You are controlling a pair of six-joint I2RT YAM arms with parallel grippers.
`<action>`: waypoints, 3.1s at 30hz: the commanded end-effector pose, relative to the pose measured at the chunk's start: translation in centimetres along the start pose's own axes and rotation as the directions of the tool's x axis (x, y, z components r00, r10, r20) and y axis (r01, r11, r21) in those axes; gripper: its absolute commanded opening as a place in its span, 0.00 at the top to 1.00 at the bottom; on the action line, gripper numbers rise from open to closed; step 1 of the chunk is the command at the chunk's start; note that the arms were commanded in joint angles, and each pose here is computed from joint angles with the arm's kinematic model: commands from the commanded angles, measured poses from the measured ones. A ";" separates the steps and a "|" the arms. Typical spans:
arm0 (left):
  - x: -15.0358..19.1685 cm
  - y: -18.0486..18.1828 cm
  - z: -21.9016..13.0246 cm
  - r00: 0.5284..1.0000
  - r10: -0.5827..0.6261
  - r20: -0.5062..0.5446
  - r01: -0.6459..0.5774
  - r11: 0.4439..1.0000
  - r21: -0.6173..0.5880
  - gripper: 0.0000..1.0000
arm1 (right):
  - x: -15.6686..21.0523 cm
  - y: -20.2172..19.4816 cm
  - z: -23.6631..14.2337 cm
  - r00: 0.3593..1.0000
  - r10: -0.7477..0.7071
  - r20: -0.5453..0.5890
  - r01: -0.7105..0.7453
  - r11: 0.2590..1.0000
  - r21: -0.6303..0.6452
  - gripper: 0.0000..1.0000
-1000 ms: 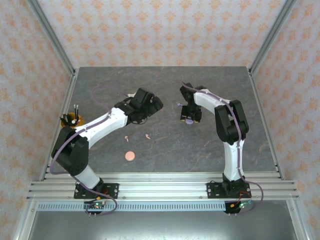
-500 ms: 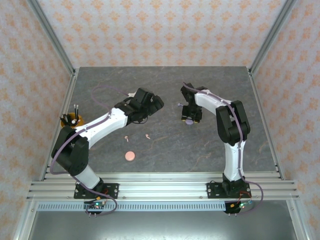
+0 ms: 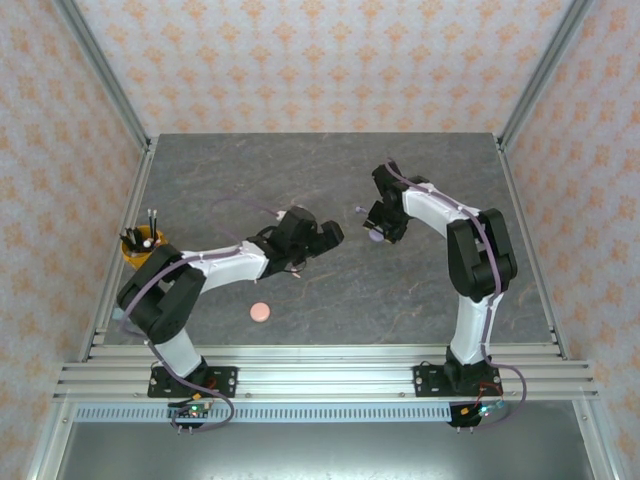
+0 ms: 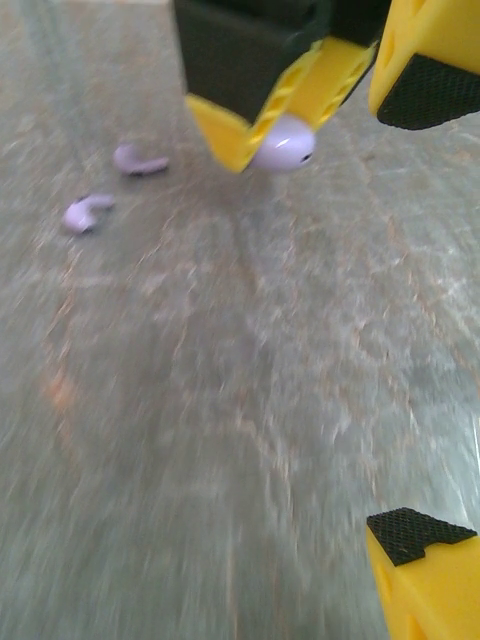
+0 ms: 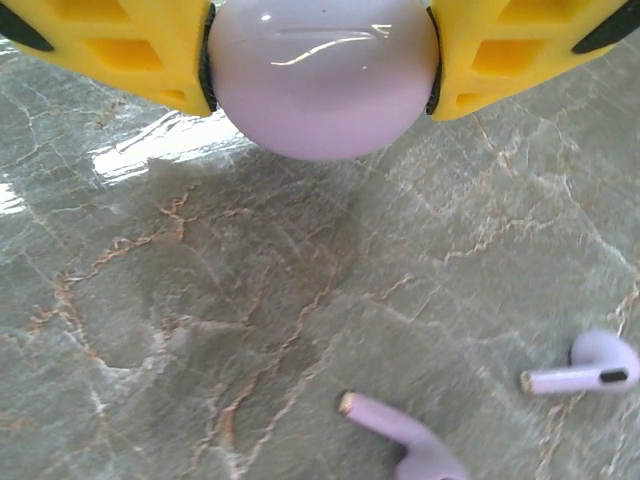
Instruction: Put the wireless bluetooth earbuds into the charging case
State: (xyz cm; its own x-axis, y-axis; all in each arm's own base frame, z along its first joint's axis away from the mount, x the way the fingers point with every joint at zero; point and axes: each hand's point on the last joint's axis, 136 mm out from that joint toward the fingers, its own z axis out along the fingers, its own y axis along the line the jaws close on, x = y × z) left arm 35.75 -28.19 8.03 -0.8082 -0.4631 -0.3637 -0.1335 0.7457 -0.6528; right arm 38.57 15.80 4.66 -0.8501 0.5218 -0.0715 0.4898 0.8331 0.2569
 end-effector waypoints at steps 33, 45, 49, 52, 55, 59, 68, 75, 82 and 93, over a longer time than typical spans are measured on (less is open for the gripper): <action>1.1 -7.8 7.7 0.992 0.067 0.108 -0.093 0.961 0.261 0.28 | 1.0 2.0 -3.2 0.976 0.188 -0.114 -0.204 0.967 -0.155 0.53; -0.5 -8.4 7.8 0.989 0.019 0.149 -0.060 0.959 0.277 0.32 | 1.3 2.9 -3.5 0.967 0.208 -0.145 -0.234 0.953 -0.193 0.53; -1.0 -8.4 7.9 0.987 0.002 0.163 -0.049 0.958 0.281 0.36 | 1.4 3.1 -3.6 0.963 0.219 -0.159 -0.248 0.948 -0.201 0.53; -1.2 -8.7 8.0 0.986 -0.001 0.166 -0.047 0.957 0.286 0.38 | 1.6 3.2 -3.6 0.958 0.229 -0.173 -0.263 0.942 -0.207 0.53; -1.2 -8.7 8.2 0.986 -0.004 0.165 -0.044 0.957 0.288 0.41 | 1.9 3.3 -3.4 0.951 0.243 -0.191 -0.282 0.935 -0.214 0.53; -1.3 -8.7 8.2 0.986 -0.007 0.168 -0.042 0.957 0.288 0.44 | 2.1 3.5 -3.2 0.943 0.258 -0.210 -0.303 0.927 -0.222 0.53; -1.7 -8.5 8.0 0.984 -0.016 0.179 -0.036 0.958 0.284 0.62 | 2.2 3.2 -3.3 0.943 0.261 -0.208 -0.305 0.927 -0.220 0.53; -1.9 -8.6 7.8 0.983 -0.019 0.184 -0.034 0.959 0.282 0.72 | 2.3 3.2 -3.3 0.942 0.261 -0.210 -0.306 0.926 -0.220 0.53; -2.0 -8.7 7.6 0.983 -0.017 0.184 -0.035 0.960 0.277 0.81 | 1.8 3.8 -4.1 0.947 0.253 -0.200 -0.298 0.923 -0.242 0.47; -1.6 -8.5 7.2 0.991 0.018 0.135 -0.055 0.961 0.272 0.87 | -3.9 3.5 -9.5 0.949 0.298 -0.101 -0.313 0.869 -0.382 0.19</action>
State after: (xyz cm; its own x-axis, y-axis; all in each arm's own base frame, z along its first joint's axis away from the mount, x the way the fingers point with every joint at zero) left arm 41.88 -37.29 7.61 -0.7300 -0.5200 -0.4436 0.0398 0.6155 -0.7871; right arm 40.34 16.80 10.83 -0.6896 0.7053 0.1646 0.6633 0.5238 0.5345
